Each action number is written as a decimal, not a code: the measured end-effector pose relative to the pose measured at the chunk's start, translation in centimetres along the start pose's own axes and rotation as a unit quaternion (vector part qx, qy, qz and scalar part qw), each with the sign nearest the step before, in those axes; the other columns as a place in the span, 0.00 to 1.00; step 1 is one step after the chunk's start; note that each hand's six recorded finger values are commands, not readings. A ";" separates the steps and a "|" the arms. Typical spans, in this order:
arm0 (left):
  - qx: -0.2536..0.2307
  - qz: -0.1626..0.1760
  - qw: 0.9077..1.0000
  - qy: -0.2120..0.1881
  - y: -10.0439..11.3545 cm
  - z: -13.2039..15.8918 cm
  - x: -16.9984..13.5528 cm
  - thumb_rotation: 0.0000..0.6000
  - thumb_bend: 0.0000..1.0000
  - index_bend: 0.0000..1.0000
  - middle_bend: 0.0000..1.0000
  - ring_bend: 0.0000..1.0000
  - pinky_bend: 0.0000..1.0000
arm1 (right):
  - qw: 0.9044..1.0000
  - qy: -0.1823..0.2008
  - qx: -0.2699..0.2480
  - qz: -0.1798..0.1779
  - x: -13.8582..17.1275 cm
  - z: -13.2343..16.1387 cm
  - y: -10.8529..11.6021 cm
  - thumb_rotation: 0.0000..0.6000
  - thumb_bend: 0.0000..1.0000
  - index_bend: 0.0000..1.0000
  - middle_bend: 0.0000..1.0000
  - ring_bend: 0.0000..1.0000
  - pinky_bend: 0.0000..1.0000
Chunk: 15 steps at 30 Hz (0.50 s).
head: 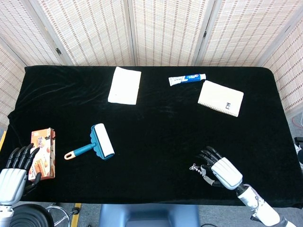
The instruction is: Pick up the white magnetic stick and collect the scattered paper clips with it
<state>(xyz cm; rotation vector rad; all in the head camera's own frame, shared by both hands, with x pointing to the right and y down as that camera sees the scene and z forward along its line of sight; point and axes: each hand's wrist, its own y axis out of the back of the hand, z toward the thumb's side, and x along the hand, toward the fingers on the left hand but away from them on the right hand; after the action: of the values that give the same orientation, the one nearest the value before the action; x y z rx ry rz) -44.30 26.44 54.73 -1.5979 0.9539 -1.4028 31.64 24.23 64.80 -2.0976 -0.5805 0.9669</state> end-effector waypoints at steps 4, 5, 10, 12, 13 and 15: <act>-0.001 0.001 1.000 0.000 0.1 -0.1 -0.2 1.00 0.49 0.00 0.00 0.02 0.00 | 1.000 -0.003 -0.001 0.002 0.0 0.0 -0.1 1.00 0.45 0.81 0.21 0.10 0.00; -0.001 0.002 1.000 0.000 0.1 -0.1 -0.2 1.00 0.49 0.00 0.00 0.02 0.00 | 1.000 -0.004 -0.001 0.003 0.0 0.0 -0.2 1.00 0.45 0.81 0.21 0.10 0.00; -0.001 0.003 1.000 0.003 0.1 -0.2 -0.2 1.00 0.49 0.00 0.00 0.02 0.00 | 1.000 -0.008 -0.001 0.014 -0.2 -0.3 -0.9 1.00 0.45 0.81 0.21 0.10 0.00; -0.001 0.002 1.000 0.004 0.1 -0.3 -0.2 1.00 0.49 0.00 0.00 0.02 0.00 | 1.000 -0.010 -0.003 0.015 -0.4 -0.4 -1.0 1.00 0.45 0.81 0.21 0.09 0.00; -0.001 0.002 1.000 0.005 0.1 -0.3 -0.2 1.00 0.49 0.00 0.00 0.02 0.00 | 1.000 -0.011 -0.003 0.015 -0.5 -0.5 -1.1 1.00 0.45 0.81 0.21 0.09 0.00; -0.002 0.002 1.000 0.006 0.2 -0.4 -0.2 1.00 0.49 0.00 0.00 0.02 0.00 | 1.000 -0.012 -0.005 0.014 -0.8 -0.6 -1.2 1.00 0.45 0.81 0.21 0.09 0.00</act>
<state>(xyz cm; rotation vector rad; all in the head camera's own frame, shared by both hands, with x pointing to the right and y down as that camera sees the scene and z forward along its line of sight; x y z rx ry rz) -44.69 26.49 54.54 -1.5913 0.9663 -1.4092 31.57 24.21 66.35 -2.1113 -0.5700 1.0082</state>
